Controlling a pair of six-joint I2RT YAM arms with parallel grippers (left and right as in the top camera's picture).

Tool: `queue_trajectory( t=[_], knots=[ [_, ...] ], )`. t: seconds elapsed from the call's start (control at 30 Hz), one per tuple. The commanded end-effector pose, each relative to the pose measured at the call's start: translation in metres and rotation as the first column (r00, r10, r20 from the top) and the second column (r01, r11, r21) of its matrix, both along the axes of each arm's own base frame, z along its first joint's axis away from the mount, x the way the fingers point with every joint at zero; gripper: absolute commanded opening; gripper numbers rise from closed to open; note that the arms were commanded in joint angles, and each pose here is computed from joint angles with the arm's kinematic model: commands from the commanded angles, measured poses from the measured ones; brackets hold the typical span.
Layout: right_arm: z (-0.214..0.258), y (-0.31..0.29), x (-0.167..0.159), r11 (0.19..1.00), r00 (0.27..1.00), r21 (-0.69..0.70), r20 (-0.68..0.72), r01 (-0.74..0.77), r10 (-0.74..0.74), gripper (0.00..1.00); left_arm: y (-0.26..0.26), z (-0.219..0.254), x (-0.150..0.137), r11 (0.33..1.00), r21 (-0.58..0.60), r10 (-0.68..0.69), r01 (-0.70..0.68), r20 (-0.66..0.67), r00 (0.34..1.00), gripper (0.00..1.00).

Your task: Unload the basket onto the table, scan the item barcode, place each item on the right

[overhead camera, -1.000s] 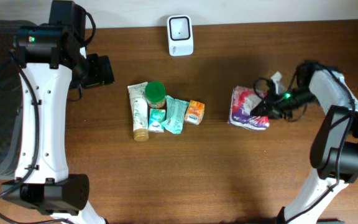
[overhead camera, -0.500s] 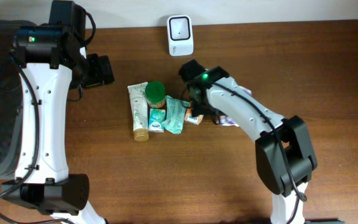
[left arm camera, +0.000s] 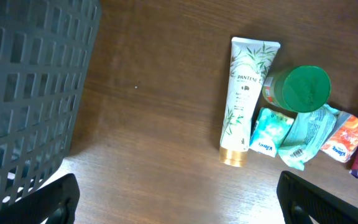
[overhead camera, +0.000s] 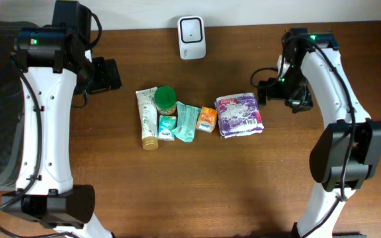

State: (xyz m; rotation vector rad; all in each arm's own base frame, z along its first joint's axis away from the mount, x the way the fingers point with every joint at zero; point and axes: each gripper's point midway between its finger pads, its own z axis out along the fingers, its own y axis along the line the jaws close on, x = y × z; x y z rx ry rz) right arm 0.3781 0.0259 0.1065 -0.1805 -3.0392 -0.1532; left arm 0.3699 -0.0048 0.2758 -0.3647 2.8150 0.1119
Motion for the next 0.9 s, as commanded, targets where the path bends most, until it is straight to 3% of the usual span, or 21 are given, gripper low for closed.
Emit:
queue_trajectory(
  t=[0.0,0.2,0.43,0.67,0.7,0.73,0.77,0.8,0.87],
  knots=[
    [-0.014,0.002,-0.008,0.999,1.000,0.032,-0.024,-0.018,0.018,0.98,0.002,0.003,-0.001,1.000,0.004,0.013,-0.014,0.011,1.000,0.99],
    [-0.016,0.011,-0.001,0.997,1.000,0.075,0.003,-0.010,0.010,0.99,0.002,0.003,-0.001,1.000,0.004,0.013,-0.014,0.011,1.000,0.99],
    [-0.013,0.041,0.060,0.986,0.964,0.148,0.264,-0.081,0.039,0.99,0.002,0.003,-0.001,1.000,0.004,0.013,-0.014,0.011,1.000,0.99],
    [-0.082,0.062,0.047,0.957,0.981,0.278,0.190,-0.082,0.029,1.00,0.002,0.003,-0.001,1.000,0.004,0.013,-0.014,0.011,1.000,0.99],
    [-0.089,0.068,0.043,0.944,0.981,0.318,0.190,-0.090,0.029,0.92,0.002,0.003,-0.001,1.000,0.004,0.014,-0.014,0.011,1.000,0.99],
    [-0.090,0.071,0.041,0.937,0.982,0.338,0.187,-0.090,0.027,0.66,0.002,0.003,-0.001,1.000,0.004,0.013,-0.014,0.011,1.000,0.99],
    [-0.089,0.075,0.039,0.930,0.983,0.357,0.183,-0.091,0.026,0.27,0.002,0.003,-0.001,1.000,0.004,0.013,-0.014,0.011,1.000,0.99],
    [-0.087,0.079,0.039,0.920,0.983,0.382,0.182,-0.092,0.022,0.04,0.002,0.003,-0.001,1.000,0.004,0.014,-0.014,0.011,1.000,0.99],
    [-0.077,0.083,0.041,0.908,0.982,0.408,0.190,-0.094,0.017,0.04,0.002,0.003,-0.001,1.000,0.004,0.014,-0.014,0.011,1.000,0.99]
  ],
)
